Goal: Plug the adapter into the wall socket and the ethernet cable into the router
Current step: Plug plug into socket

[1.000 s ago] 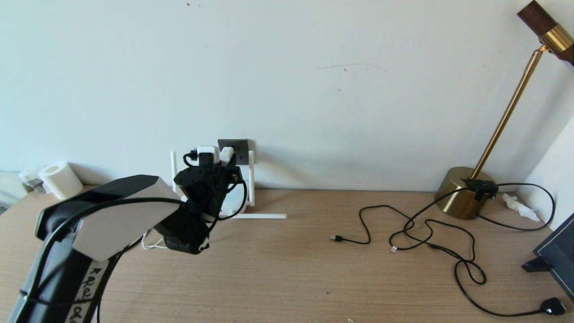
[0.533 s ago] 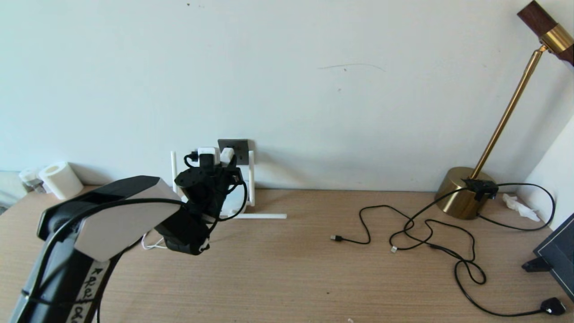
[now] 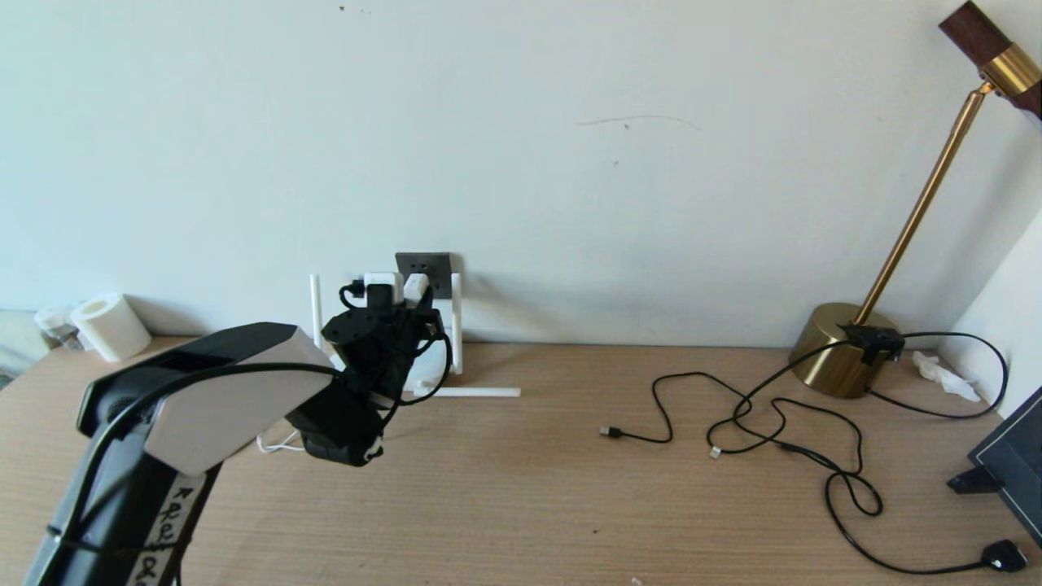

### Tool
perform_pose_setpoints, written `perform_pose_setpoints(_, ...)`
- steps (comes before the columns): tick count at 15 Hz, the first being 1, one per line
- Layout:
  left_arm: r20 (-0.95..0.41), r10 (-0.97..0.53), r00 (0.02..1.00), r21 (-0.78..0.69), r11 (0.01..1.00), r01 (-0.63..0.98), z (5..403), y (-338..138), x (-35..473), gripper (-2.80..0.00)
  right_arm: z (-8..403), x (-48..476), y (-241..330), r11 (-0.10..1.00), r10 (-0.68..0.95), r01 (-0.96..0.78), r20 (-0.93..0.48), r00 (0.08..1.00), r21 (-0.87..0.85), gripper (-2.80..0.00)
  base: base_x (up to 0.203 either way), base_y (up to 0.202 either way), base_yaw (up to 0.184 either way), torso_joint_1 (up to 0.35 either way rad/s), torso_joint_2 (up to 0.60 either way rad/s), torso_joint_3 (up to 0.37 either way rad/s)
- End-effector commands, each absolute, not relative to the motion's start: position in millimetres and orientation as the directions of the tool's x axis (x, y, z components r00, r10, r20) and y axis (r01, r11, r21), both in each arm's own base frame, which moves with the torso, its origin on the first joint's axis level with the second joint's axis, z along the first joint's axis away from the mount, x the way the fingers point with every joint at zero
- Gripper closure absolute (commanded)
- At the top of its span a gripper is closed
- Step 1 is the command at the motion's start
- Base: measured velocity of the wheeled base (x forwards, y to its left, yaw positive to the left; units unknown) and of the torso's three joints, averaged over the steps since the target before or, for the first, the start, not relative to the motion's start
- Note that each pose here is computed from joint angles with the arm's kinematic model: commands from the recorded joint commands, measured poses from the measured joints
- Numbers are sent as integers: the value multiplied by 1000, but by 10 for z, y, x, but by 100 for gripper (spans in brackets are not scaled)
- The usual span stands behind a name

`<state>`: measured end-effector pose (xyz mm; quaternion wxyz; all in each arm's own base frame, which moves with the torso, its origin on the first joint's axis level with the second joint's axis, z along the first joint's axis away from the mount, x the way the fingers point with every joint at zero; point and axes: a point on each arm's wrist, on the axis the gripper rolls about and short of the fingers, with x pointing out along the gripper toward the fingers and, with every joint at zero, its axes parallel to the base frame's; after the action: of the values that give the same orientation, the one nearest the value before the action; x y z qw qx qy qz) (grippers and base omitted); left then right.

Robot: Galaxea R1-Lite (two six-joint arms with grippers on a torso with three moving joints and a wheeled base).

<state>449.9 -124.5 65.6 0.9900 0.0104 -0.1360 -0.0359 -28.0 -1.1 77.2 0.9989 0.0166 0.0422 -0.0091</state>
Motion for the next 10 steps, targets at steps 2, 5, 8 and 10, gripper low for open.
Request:
perform_pose_setpoints(2, 277, -71, 958, 29, 997, 66, 665, -1244, 4498, 0, 770, -279, -11, 999, -17, 19, -87, 996, 33, 0, 0, 0, 0, 0, 0, 0)
perform_pose_setpoints(5, 285, -68, 956, 26, 998, 63, 716, -1239, 4482, 0, 770, -280, -10, 999, -15, 18, -86, 996, 33, 0, 0, 0, 0, 0, 0, 0)
perform_pose_setpoints(8, 289, -67, 955, 25, 998, 62, 734, -1235, 4482, 0, 770, -279, -11, 999, -17, 19, -87, 996, 33, 0, 0, 0, 0, 0, 0, 0)
perform_pose_setpoints(10, 287, -68, 956, 25, 998, 63, 724, -1239, 4483, 0, 770, -280, -11, 999, -17, 20, -86, 996, 33, 0, 0, 0, 0, 0, 0, 0)
